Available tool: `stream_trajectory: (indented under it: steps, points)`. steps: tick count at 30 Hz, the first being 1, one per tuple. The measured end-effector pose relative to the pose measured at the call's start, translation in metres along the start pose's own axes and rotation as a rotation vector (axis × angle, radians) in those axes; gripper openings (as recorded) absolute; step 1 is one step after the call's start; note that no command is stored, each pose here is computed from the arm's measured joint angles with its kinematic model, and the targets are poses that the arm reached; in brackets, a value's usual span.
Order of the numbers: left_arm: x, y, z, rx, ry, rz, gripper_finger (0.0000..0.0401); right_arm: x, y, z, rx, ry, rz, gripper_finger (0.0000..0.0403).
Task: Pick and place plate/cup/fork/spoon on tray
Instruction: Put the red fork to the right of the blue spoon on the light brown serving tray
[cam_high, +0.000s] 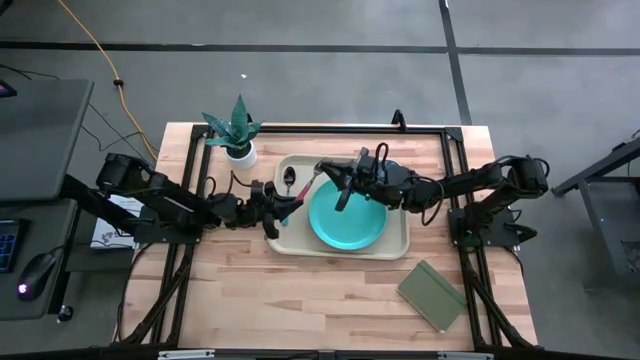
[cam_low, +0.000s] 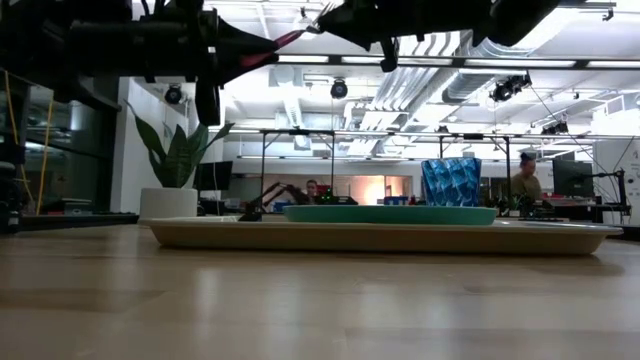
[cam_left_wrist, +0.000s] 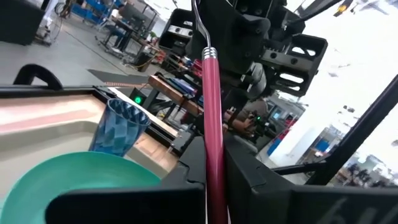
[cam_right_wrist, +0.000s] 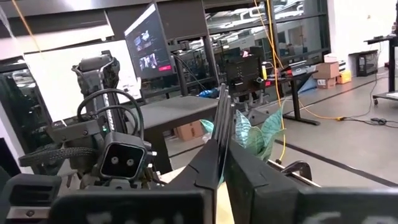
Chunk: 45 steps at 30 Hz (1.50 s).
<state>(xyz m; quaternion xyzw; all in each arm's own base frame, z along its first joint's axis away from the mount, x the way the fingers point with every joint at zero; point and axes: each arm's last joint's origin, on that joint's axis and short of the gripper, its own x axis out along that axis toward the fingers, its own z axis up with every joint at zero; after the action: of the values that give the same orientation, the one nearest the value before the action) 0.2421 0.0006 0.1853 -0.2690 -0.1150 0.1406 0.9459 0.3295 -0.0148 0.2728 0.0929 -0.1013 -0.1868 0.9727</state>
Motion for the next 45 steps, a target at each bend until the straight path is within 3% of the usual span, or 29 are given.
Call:
stream_trajectory:
  steps: [4,13,18,22,27,33,45]
  points:
    - [0.0,0.001,0.003,0.073,0.001,-0.012,0.0032,-0.003,0.001,0.006,-0.024,0.007,0.01,0.0006]
    - [-0.003,0.004,0.011,0.104,0.046,-0.04,0.0131,-0.03,-0.004,0.039,-0.111,0.105,-0.08,0.0001]
    - [-0.006,0.0,0.02,0.124,0.04,-0.116,0.0171,-0.052,-0.011,0.05,-0.152,0.245,-0.118,0.0]
    - [-0.007,-0.002,0.024,0.144,0.038,-0.117,0.019,-0.06,-0.009,0.037,-0.133,0.408,-0.033,0.0]
    - [0.002,-0.003,0.018,0.142,0.13,-0.11,0.0201,-0.049,0.007,0.004,-0.125,0.504,0.087,0.0]
    - [0.015,-0.011,0.013,0.211,0.26,-0.169,0.0202,-0.033,0.023,-0.022,-0.107,0.47,0.221,0.0]
    - [0.017,-0.012,0.011,0.293,0.224,-0.088,0.0202,-0.032,0.041,-0.035,-0.063,0.445,0.3,0.0]
